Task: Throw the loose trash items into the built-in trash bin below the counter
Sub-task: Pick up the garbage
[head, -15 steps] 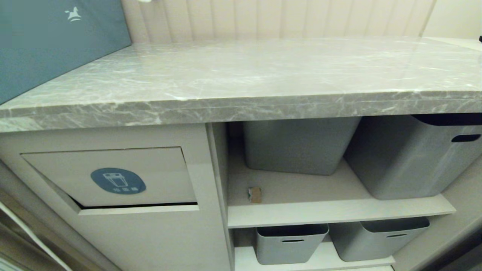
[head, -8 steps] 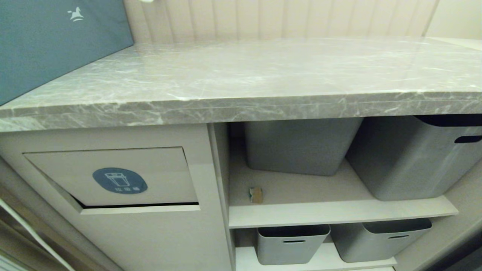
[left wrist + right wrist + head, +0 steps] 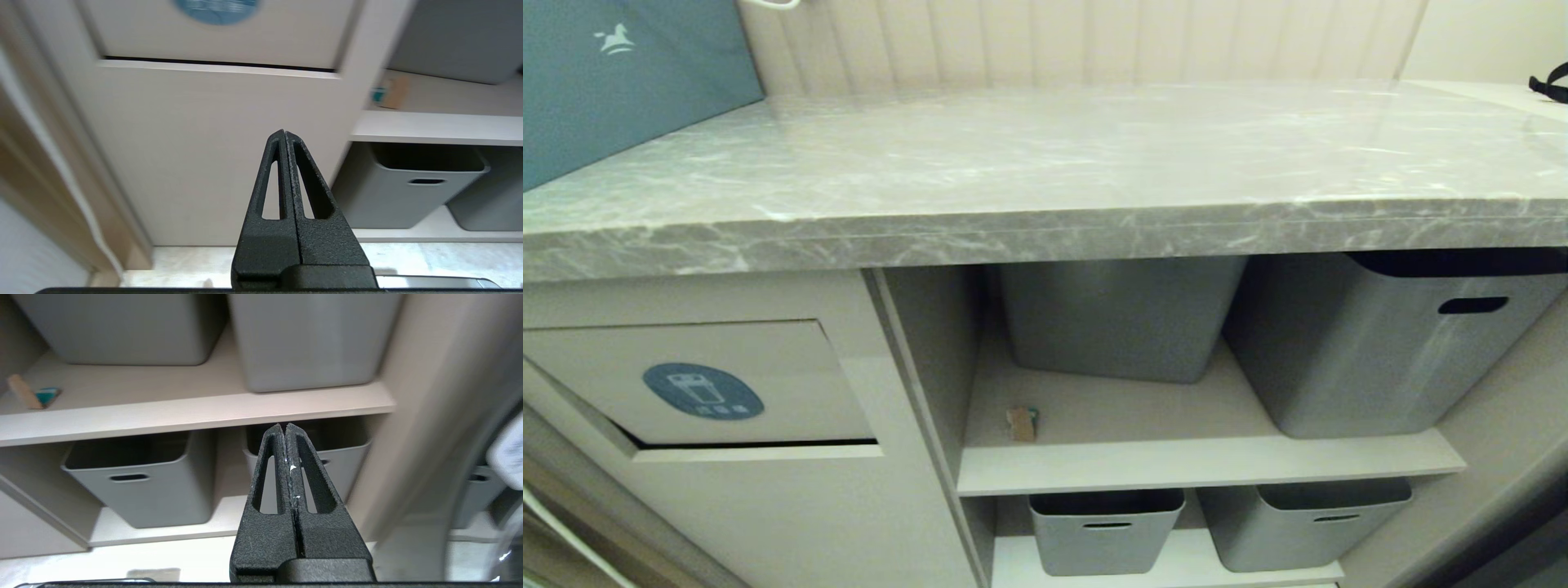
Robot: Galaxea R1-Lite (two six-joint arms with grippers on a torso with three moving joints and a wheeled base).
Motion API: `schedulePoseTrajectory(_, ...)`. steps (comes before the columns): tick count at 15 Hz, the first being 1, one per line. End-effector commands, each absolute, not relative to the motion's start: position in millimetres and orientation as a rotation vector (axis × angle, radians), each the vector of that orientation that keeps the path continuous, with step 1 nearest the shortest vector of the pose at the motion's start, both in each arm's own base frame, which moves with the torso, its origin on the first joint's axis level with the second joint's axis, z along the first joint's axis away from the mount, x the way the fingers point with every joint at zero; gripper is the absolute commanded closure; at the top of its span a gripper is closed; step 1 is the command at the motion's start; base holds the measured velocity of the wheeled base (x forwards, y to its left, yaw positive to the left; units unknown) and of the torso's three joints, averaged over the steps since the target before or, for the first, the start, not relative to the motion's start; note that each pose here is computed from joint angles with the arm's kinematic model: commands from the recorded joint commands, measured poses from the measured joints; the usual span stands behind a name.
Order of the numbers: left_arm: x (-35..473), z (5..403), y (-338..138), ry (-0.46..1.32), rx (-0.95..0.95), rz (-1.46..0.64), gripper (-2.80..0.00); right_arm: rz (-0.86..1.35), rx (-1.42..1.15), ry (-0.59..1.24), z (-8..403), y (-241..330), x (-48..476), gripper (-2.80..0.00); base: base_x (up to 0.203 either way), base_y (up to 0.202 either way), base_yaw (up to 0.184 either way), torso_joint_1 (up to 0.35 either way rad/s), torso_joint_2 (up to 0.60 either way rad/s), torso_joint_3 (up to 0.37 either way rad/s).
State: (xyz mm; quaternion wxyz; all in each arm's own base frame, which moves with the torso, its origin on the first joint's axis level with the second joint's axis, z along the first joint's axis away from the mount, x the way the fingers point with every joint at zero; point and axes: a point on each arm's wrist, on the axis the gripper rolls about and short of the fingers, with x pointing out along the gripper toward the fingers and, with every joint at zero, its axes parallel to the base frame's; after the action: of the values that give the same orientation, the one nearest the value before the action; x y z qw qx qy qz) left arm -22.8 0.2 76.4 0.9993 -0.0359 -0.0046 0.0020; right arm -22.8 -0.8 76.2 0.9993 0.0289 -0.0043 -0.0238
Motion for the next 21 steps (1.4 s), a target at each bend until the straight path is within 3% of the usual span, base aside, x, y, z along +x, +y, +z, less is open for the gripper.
schedulePoseTrajectory(1, -22.5, 75.7, 0.2, -0.006, -0.072, 0.004, 0.0, -0.049, 0.058, -0.006, 75.9, -0.8, -22.6, 0.0, 0.0, -0.196, 0.003, 0.002, -0.01, -0.001)
schedulePoseTrajectory(8, -22.5, 75.8, 0.2, -0.006, -0.077, 0.006, 0.0, -0.049, 0.058, -0.006, 75.9, -0.8, -22.6, 0.0, 0.0, -0.165, 0.002, 0.003, 0.0, 0.004)
schedulePoseTrajectory(21, -22.5, 75.4, 0.2, -0.003, -0.041, 0.005, 0.0, -0.049, 0.058, -0.006, 75.9, -0.8, -22.6, 0.0, 0.0, 0.0, 0.0, 0.0, 0.0, 0.0)
